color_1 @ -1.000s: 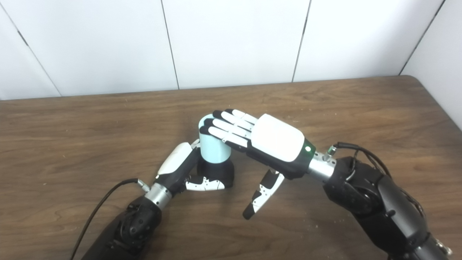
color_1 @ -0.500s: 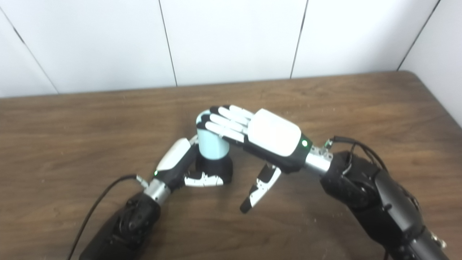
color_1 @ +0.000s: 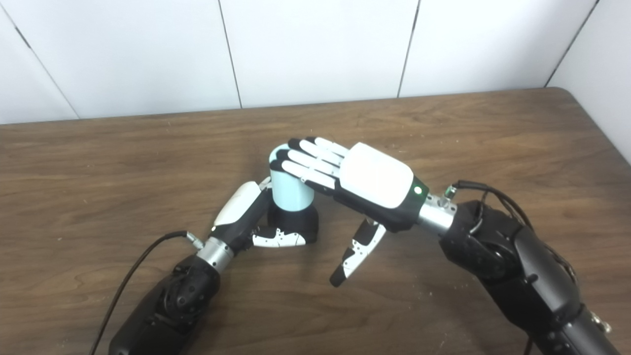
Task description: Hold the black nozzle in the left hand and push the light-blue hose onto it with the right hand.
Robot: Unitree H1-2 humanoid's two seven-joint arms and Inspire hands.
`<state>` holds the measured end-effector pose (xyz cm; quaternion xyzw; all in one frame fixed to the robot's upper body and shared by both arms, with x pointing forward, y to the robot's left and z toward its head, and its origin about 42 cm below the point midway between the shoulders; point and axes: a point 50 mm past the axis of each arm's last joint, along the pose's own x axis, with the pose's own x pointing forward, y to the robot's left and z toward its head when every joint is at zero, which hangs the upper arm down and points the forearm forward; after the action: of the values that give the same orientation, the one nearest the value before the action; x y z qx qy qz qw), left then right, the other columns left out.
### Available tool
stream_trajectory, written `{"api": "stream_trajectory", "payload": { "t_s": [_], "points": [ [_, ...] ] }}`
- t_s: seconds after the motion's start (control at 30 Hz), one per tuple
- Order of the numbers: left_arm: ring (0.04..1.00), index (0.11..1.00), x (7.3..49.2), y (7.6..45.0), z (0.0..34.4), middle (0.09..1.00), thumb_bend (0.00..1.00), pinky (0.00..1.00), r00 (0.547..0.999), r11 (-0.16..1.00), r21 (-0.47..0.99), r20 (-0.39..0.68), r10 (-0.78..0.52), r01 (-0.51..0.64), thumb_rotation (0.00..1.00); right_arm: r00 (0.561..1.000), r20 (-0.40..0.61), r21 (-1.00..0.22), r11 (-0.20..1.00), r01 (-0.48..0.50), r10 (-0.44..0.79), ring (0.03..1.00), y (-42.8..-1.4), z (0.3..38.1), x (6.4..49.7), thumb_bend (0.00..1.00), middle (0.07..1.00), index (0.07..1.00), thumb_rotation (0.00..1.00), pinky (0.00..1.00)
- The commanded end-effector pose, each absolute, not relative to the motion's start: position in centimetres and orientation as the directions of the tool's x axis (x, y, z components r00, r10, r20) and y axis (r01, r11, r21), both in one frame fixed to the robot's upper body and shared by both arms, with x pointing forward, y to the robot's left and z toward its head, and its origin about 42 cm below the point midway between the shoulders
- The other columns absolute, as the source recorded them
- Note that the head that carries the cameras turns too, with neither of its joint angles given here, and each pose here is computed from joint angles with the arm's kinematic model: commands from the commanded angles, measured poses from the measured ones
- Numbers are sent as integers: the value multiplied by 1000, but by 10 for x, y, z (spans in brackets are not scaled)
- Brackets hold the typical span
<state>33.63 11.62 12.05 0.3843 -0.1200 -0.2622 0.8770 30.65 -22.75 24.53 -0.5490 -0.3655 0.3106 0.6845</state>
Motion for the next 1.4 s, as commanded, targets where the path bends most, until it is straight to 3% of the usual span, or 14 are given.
{"api": "stream_trajectory", "payload": {
  "t_s": [0.0, 0.73, 0.93, 1.07, 1.23, 1.37],
  "points": [
    [882, 475, 315, 126, 79, 747, 482, 972, 810, 469, 721, -216, -546, 509, 443, 537, -8, -994, 53, -100, 844, 974, -235, 222, 297, 906, 974, 972, 622, 973],
    [879, 494, 315, 126, 79, 747, 481, 970, 809, 468, 725, -211, -548, 506, 441, 512, 9, -996, 54, -73, 859, 993, -236, 224, 296, 900, 983, 980, 619, 993],
    [883, 505, 314, 127, 79, 756, 478, 972, 809, 460, 730, -214, -548, 506, 449, 503, 257, -966, 233, 112, 825, 1000, -232, 237, 291, 926, 1000, 1000, 633, 1000],
    [884, 524, 314, 126, 78, 754, 478, 984, 806, 460, 726, -218, -551, 511, 452, 444, 551, -835, 478, 274, 707, 1000, -220, 274, 301, 939, 1000, 1000, 705, 1000],
    [884, 509, 313, 123, 75, 756, 478, 990, 801, 462, 720, -221, -557, 519, 454, 451, 734, -672, 636, 380, 507, 1000, -225, 296, 295, 994, 1000, 1000, 814, 1000],
    [884, 491, 313, 123, 75, 755, 478, 979, 798, 465, 713, -222, -560, 524, 453, 458, 810, -559, 717, 417, 365, 1000, -226, 293, 281, 1000, 1000, 1000, 873, 1000]
  ]
}}
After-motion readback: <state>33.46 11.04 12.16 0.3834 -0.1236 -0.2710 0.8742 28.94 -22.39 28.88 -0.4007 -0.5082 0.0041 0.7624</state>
